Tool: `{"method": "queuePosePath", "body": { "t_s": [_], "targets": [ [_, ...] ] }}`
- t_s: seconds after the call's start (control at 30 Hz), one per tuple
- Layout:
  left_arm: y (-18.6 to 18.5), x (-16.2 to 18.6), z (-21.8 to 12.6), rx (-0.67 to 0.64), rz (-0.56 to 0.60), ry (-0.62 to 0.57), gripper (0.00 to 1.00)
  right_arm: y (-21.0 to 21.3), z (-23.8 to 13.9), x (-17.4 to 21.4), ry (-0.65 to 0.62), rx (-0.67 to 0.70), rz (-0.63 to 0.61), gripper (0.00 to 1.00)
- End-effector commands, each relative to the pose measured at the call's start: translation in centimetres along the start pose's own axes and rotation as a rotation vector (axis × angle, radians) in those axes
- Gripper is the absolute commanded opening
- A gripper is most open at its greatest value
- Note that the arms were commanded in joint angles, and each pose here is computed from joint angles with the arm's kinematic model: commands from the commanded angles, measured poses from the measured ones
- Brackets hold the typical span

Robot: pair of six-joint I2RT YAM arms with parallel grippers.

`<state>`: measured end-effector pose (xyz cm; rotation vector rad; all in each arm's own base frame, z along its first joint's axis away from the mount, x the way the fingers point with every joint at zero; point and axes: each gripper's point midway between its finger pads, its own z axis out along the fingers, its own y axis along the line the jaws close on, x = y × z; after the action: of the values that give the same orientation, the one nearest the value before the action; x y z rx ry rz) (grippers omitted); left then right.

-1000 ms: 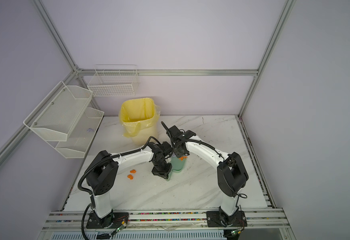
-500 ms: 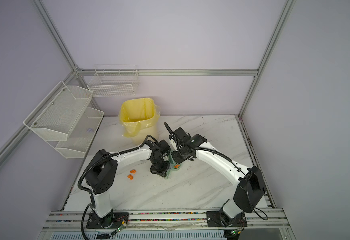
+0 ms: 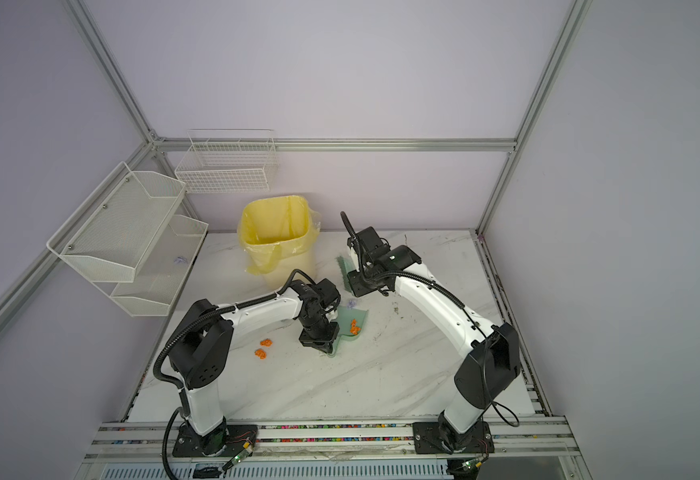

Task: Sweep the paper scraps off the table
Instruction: 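Sweep the scraps with the right gripper's brush into the dustpan held by the left, then raise the brush away with the right gripper while the left holds the dustpan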

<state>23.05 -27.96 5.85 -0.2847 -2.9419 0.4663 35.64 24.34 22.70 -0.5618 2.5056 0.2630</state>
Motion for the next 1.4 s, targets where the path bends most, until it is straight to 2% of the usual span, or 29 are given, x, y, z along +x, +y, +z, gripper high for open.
{"method": "queuePosePath", "body": {
  "t_s": [0.0,0.17,0.4,0.67,0.87,1.13,1.23,1.37],
  "targets": [
    [0.9,0.9,-1.0,0.004,-0.013,-0.012,0.0,-0.1,1.6,-2.2,-0.045,-0.011,-0.009,0.0],
    [2.1,1.1,-0.7,0.001,-0.042,-0.012,0.0,1.2,4.2,-2.7,-0.046,-0.087,0.024,0.0],
    [1.9,0.7,-0.7,0.019,-0.044,-0.012,0.0,2.2,5.4,-3.0,-0.079,-0.149,0.054,0.0],
    [2.0,0.3,-0.5,0.02,-0.048,-0.006,0.0,2.5,7.3,0.2,0.002,-0.174,0.075,0.0],
    [1.7,0.0,-0.5,0.027,-0.045,-0.008,0.0,2.8,5.6,2.4,0.015,-0.211,0.108,0.0],
    [1.4,-0.5,-0.6,0.03,-0.039,-0.013,0.0,5.0,-0.2,4.7,-0.015,-0.36,0.139,0.0],
    [1.3,-0.6,-0.6,0.033,-0.038,-0.014,0.0,4.6,-1.3,4.5,-0.041,-0.345,0.167,0.0],
    [1.3,-0.6,-0.9,0.033,-0.037,-0.022,0.0,2.5,-1.2,3.4,-0.077,-0.232,0.157,0.0]
  ]
}}
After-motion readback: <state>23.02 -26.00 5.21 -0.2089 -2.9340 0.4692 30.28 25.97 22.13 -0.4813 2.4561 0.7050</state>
